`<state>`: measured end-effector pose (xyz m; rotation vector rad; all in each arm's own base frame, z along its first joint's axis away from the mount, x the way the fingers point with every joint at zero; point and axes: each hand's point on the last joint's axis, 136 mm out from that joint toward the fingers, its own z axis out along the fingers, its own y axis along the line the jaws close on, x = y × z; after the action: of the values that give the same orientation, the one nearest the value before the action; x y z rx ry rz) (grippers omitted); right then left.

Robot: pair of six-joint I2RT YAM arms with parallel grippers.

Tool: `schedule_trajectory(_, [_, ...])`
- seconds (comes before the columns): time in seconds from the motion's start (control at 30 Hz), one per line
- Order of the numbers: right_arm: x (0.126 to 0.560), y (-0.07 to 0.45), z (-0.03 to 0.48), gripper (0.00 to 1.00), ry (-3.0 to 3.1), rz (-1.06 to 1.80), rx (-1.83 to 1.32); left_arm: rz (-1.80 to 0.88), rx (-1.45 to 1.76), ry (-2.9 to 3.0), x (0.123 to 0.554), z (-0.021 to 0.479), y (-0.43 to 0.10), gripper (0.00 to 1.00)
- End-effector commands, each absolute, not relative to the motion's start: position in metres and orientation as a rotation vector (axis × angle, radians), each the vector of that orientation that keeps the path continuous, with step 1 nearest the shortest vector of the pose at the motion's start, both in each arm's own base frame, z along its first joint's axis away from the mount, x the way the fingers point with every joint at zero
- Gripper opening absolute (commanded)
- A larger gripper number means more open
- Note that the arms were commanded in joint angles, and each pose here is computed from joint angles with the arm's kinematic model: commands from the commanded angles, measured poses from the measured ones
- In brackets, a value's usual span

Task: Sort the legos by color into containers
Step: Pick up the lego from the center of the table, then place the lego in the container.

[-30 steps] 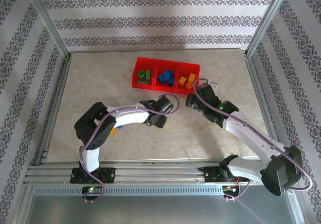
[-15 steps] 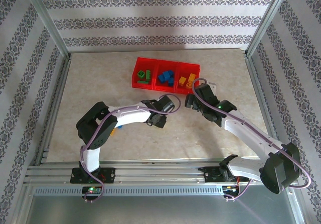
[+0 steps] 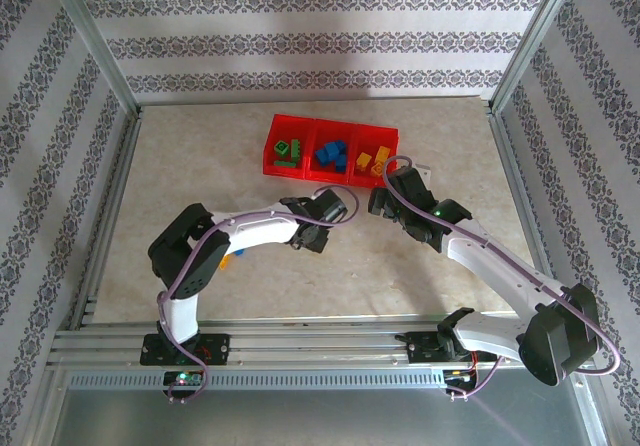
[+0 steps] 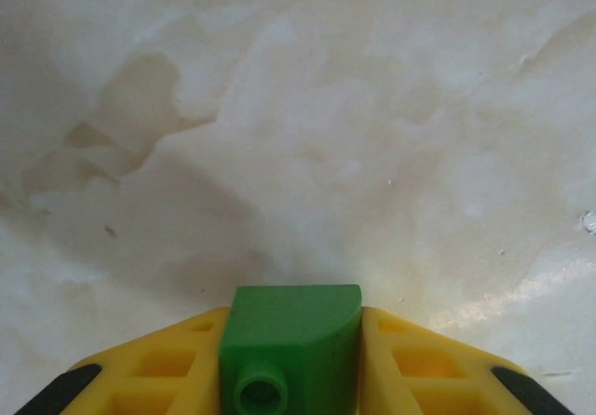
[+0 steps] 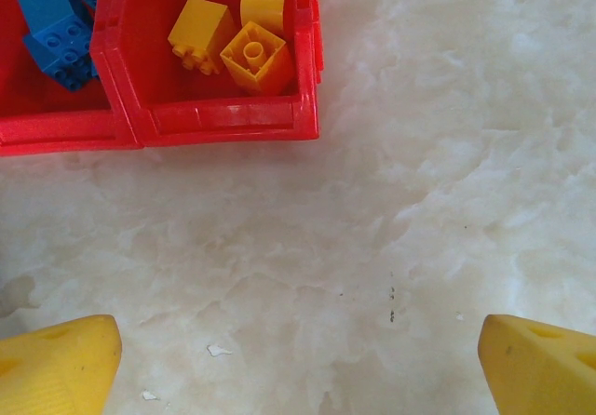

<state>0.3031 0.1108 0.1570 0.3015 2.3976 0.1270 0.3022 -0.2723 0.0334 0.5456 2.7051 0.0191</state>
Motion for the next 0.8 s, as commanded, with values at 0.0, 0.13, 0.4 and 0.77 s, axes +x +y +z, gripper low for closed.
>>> schedule_trajectory(0.0, [0.308, 0.108, 0.169, 0.98, 2.360, 0.146, 0.337, 0.044, 0.501, 2.645, 0.314, 0.065, -0.266, 0.31])
schedule_trajectory(0.13, [0.308, 0.108, 0.169, 0.98, 2.359, 0.145, 0.338, 0.046, 0.462, 2.620, 0.326, 0.077, -0.258, 0.31])
schedule_trajectory(0.4, [0.309, 0.109, 0.166, 0.98, 2.364, 0.149, 0.339, -0.006, 0.300, 2.503, 0.388, 0.123, -0.235, 0.28])
schedule_trajectory(0.77, [0.308, 0.109, 0.166, 0.98, 2.368, 0.145, 0.337, 0.051, 0.120, 2.349, 0.491, 0.167, -0.199, 0.29])
